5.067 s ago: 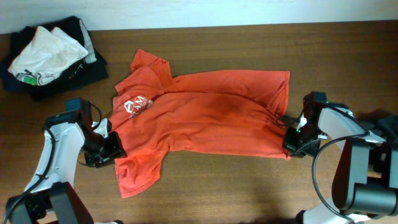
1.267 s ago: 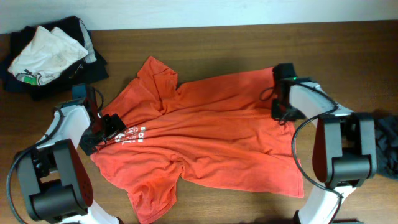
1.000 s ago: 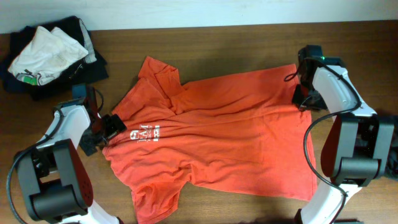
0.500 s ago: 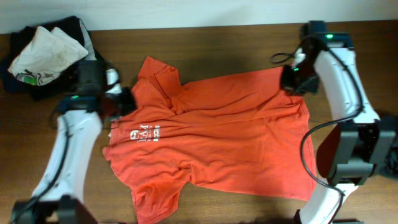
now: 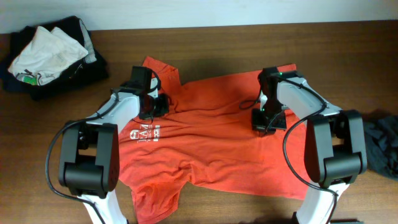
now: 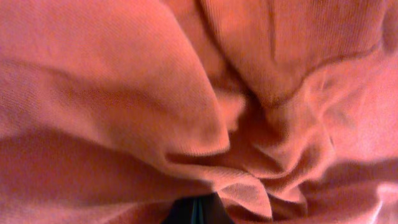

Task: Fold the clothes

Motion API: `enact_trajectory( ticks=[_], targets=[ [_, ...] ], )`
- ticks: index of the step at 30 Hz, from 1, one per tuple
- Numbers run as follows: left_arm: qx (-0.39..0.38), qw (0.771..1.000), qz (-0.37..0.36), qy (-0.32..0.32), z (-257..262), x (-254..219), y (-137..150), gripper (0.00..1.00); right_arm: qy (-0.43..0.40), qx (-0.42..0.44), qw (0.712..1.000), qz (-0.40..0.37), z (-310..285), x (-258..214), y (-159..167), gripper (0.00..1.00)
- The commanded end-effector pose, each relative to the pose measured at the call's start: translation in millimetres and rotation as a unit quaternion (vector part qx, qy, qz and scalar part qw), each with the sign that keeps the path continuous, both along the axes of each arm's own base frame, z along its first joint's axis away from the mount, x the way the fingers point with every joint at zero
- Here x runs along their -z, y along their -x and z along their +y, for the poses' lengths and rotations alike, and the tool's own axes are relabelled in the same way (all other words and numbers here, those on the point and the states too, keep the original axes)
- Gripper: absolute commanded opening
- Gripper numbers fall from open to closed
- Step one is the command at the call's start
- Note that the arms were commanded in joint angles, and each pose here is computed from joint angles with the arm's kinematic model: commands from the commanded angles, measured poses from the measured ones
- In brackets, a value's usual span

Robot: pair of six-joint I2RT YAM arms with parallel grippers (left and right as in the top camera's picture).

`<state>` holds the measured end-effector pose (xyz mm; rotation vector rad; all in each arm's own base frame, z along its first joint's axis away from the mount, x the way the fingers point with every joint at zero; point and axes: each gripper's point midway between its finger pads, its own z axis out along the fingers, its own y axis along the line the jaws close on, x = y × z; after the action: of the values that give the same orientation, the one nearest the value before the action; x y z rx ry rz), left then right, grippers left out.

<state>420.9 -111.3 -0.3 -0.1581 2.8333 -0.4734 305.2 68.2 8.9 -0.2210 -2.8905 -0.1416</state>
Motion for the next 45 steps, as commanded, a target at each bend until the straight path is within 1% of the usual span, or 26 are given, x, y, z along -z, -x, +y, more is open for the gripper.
enact_trajectory(
  ticks=[1, 3, 6, 8, 9, 10, 13, 15, 16, 17, 18, 19, 20, 21, 22, 23, 24, 25, 26, 27, 28, 30, 33, 34, 41, 45],
  targets=[
    [-0.033, 0.998, 0.022, -0.049, 37.5, 40.5, -2.1, 0.01, 0.005, 0.008, 0.999, 0.035, -1.9, 9.9, 25.2, 0.04],
    [-0.067, 0.993, 0.025, -0.092, 71.3, 52.6, -5.7, 0.01, 0.011, 0.008, 0.998, 0.060, -5.7, 22.6, 46.3, 0.04],
    [-0.109, 0.985, 0.018, -0.136, 111.5, 49.3, -11.8, 0.04, 0.017, 0.014, 0.997, 0.068, -8.4, 34.6, 58.7, 0.04],
    [-0.122, 0.984, 0.013, -0.128, 121.1, 40.4, -20.3, 0.04, 0.073, 0.033, 0.995, 0.068, -25.0, 35.5, 59.7, 0.04],
    [-0.124, 0.985, 0.001, -0.120, 121.5, 29.4, -31.9, 0.04, 0.095, 0.040, 0.992, 0.069, -31.9, 34.6, 61.0, 0.04],
    [-0.124, 0.985, -0.005, -0.120, 121.9, 21.5, -38.8, 0.04, 0.096, 0.040, 0.992, 0.070, -32.1, 34.5, 61.3, 0.04],
    [-0.120, 0.985, -0.022, -0.118, 116.6, -37.1, -69.7, 0.10, 0.106, 0.038, 0.993, 0.047, -35.2, 22.8, 47.3, 0.04],
    [-0.115, 0.986, -0.019, -0.118, 111.4, -73.2, -75.8, 0.09, 0.108, 0.038, 0.993, 0.017, -34.5, -5.0, 22.9, 0.04],
    [-0.110, 0.987, -0.009, -0.119, 107.8, -94.0, -72.8, 0.15, 0.105, 0.037, 0.994, -0.003, -32.8, -22.2, 6.2, 0.04],
    [-0.100, 0.989, 0.013, -0.108, 100.8, -113.7, -62.6, 0.43, 0.100, 0.025, 0.994, -0.033, -33.6, -45.6, -16.4, 0.22],
    [-0.094, 0.991, 0.033, -0.095, 95.6, -122.8, -52.8, 0.50, 0.093, 0.010, 0.994, -0.056, -34.1, -60.3, -31.4, 0.51],
    [-0.084, 0.991, 0.072, -0.074, 86.9, -132.3, -32.8, 0.55, 0.090, 0.006, 0.992, -0.092, -37.1, -81.7, -52.6, 0.93],
    [-0.077, 0.989, 0.113, -0.063, 81.2, -133.5, -13.0, 0.56, 0.086, 0.012, 0.988, -0.126, -39.0, -99.3, -71.1, 0.99],
    [-0.071, 0.983, 0.156, -0.068, 79.9, -131.4, 8.5, 0.55, 0.084, 0.018, 0.984, -0.154, -40.8, -111.2, -85.1, 1.00],
    [-0.052, 0.975, 0.205, -0.074, 74.8, -125.2, 33.5, 0.40, 0.079, 0.021, 0.977, -0.197, -43.6, -121.6, -106.8, 0.81],
    [-0.040, 0.969, 0.232, -0.078, 69.5, -119.5, 47.4, 0.15, 0.078, 0.025, 0.972, -0.221, -45.5, -122.4, -120.3, 0.56],
    [-0.016, 0.964, 0.253, -0.085, 59.1, -108.7, 60.0, 0.12, 0.077, 0.028, 0.970, -0.227, -47.2, -119.3, -126.0, 0.37],
    [-0.002, 0.961, 0.261, -0.088, 53.0, -101.0, 65.7, 0.06, 0.077, 0.028, 0.970, -0.230, -46.9, -115.2, -130.5, 0.27],
    [0.015, 0.955, 0.282, -0.094, 42.8, -87.6, 79.0, 0.01, 0.075, 0.027, 0.969, -0.234, -45.5, -104.4, -139.9, 0.13],
    [0.025, 0.950, 0.295, -0.099, 36.7, -77.6, 88.4, 0.01, 0.071, 0.016, 0.969, -0.237, -43.8, -97.3, -146.0, 0.07],
    [0.032, 0.943, 0.314, -0.105, 30.1, -66.7, 101.4, 0.00, 0.066, 0.007, 0.969, -0.240, -41.6, -88.7, -152.6, 0.04],
    [0.047, 0.930, 0.344, -0.119, 19.2, -45.9, 126.2, 0.01, 0.065, 0.003, 0.969, -0.239, -40.5, -69.3, -163.0, 0.04],
    [0.055, 0.924, 0.355, -0.130, 9.9, -21.6, 144.7, 0.01, 0.066, 0.002, 0.971, -0.230, -40.0, -42.3, -170.8, 0.04],
    [0.040, 0.917, 0.373, -0.136, 11.1, -7.6, 160.4, 0.01, 0.066, 0.001, 0.973, -0.220, -39.5, -25.6, -172.2, 0.04],
    [0.038, 0.900, 0.411, -0.142, 22.5, 25.9, 203.8, 0.01, 0.060, 0.002, 0.979, -0.196, -39.0, 24.4, -176.6, 0.04],
    [0.031, 0.897, 0.416, -0.145, 29.4, 29.3, 207.5, 0.00, 0.088, 0.015, 0.978, -0.189, -61.9, 44.6, -178.9, 0.04]
  ],
)
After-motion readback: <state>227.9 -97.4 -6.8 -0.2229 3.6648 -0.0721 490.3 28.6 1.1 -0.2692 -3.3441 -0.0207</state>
